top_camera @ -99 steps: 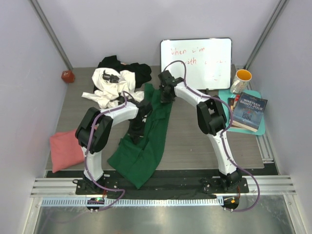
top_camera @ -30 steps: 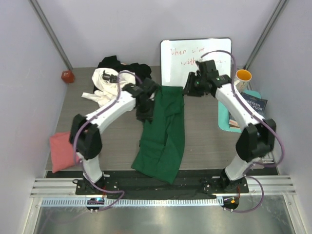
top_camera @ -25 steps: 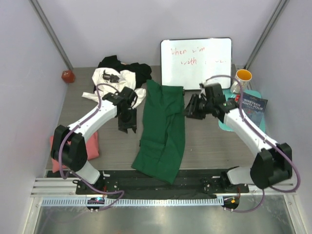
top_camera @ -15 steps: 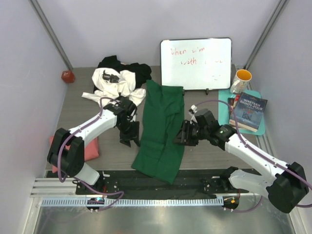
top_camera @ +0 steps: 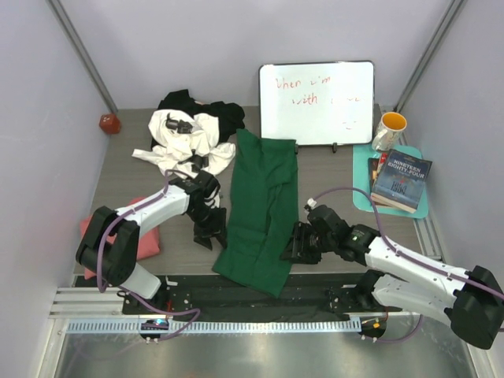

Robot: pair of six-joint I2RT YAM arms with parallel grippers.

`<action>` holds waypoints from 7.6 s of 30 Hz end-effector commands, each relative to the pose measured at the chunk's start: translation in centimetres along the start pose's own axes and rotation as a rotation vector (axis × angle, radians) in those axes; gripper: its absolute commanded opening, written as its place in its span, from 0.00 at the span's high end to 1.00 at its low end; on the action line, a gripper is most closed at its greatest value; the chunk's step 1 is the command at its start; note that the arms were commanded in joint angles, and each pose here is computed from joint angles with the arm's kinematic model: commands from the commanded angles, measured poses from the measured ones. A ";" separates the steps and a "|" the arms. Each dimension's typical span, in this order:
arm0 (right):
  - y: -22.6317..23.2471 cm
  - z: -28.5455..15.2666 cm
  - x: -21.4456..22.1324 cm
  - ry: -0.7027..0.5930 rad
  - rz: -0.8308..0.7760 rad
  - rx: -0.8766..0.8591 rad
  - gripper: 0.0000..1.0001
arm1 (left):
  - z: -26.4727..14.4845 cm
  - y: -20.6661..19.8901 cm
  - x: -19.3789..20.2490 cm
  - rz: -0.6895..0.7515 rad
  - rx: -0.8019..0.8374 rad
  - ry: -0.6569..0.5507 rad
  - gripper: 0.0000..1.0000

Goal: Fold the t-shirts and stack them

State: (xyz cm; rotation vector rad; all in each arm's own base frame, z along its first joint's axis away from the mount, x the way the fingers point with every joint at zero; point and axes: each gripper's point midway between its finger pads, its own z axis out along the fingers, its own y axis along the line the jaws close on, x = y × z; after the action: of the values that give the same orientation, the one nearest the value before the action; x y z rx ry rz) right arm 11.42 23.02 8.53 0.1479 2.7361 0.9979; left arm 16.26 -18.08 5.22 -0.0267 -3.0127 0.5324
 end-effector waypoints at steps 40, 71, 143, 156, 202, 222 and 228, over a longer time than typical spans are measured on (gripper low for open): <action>-3.7 5.0 4.8 0.100 0.043 0.086 0.44 | 0.8 -0.2 1.4 0.028 0.030 0.128 0.49; -2.5 2.6 5.0 0.127 -0.018 0.167 0.99 | 3.9 0.2 6.9 -0.035 -0.055 0.325 1.00; 2.1 -2.2 -1.3 -0.104 0.014 0.000 0.99 | -6.8 -8.5 0.7 -0.034 0.315 0.062 1.00; 1.1 -1.7 -10.8 -0.286 -0.013 0.094 0.99 | -7.4 -8.6 -7.1 -0.095 0.359 -0.063 1.00; -1.6 5.3 -26.4 -0.349 -0.005 0.292 0.84 | -2.5 -5.9 -21.4 -0.195 0.116 -0.236 0.89; -1.4 4.1 -30.5 -0.390 0.069 0.215 0.73 | -5.3 -4.3 -25.0 -0.277 0.061 -0.309 0.78; 0.8 1.4 -27.5 -0.374 0.006 0.104 0.53 | -7.3 -5.5 -22.6 -0.227 0.176 -0.382 0.52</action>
State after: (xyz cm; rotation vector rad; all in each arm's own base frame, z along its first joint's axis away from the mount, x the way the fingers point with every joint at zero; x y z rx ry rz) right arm 39.94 18.62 8.58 0.4410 2.5239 0.5991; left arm 40.41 -21.09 8.46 0.4987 -3.2009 0.6681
